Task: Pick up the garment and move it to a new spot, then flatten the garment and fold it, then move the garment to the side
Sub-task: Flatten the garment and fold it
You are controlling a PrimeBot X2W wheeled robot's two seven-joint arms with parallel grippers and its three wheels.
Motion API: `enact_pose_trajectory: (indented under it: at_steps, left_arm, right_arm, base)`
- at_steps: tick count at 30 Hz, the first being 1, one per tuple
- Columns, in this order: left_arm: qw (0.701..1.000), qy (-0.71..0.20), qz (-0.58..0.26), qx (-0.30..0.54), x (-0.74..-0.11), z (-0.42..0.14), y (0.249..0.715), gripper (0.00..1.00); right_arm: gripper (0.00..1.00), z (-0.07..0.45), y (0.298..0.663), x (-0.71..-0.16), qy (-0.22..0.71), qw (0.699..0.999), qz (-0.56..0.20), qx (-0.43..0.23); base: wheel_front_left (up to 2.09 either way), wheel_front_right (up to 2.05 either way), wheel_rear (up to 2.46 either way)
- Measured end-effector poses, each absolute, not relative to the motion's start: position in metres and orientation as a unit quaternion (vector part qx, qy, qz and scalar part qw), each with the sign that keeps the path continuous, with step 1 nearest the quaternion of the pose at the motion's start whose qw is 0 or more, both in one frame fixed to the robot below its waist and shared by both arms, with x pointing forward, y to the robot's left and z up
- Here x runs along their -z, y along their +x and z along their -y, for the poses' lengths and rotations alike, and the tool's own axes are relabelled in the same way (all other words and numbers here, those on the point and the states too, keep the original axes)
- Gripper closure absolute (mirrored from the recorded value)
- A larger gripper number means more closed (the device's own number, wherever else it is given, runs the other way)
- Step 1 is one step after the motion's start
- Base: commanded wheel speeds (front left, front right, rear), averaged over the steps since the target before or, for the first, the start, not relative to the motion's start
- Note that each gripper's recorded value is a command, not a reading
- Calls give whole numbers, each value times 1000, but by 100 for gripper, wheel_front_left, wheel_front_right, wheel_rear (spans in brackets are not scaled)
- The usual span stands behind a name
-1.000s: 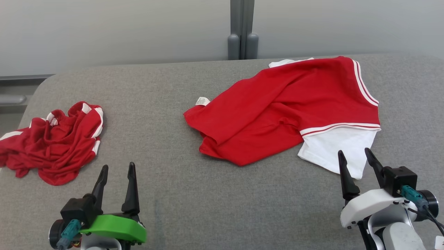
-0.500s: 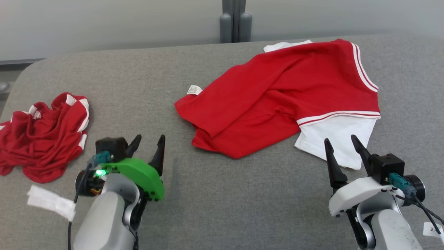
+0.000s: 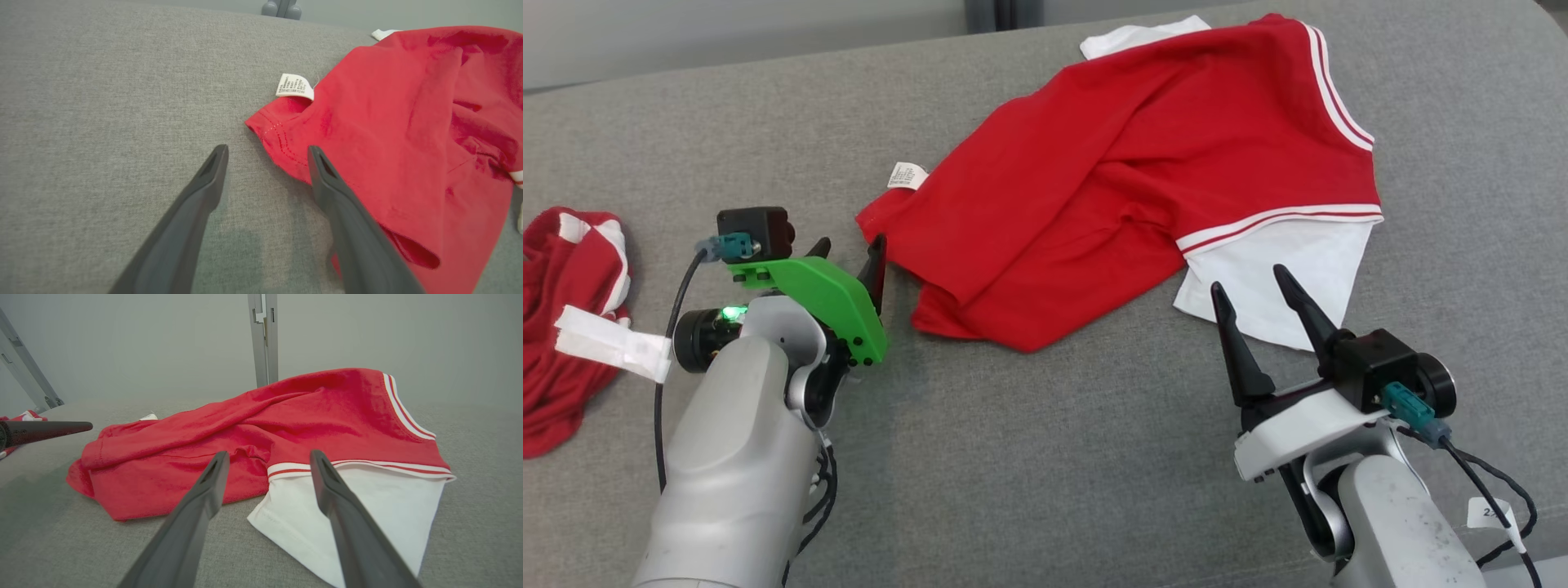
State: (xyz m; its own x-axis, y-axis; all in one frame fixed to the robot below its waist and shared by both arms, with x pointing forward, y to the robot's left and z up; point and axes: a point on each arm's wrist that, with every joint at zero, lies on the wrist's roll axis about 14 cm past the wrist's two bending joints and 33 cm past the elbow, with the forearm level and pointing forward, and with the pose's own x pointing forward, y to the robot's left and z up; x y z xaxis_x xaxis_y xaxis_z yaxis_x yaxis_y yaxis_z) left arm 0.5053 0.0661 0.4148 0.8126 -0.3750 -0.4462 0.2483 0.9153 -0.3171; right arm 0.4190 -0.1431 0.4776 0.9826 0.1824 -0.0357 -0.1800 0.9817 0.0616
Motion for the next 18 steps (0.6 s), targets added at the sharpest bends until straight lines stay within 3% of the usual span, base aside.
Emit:
enact_pose_trajectory:
  at_steps: [10,11,12,13,18]
  left_arm:
    - [929,-127,-308,163,-380,-49,519,0]
    - [928,-131,-308,161,-378,-48,520,25]
    - [930,-132,-302,161,-379,-48,523,70]
    - [933,-133,-294,160,-381,-47,527,100]
    - [948,-137,-241,155,-401,-50,545,100]
  right_arm:
    - [0,145,427,-470,35,995,-22,-89]
    - [0,146,427,-469,36,995,-23,-88]
    - [0,147,427,-468,35,995,-24,-87]
    - [0,148,427,-468,34,995,-24,-86]
    - [0,149,427,-467,34,996,-24,-85]
  base:
    - [0,0,0]
    - [0,0,0]
    - [0,0,0]
    - [0,0,0]
    - [0,0,0]
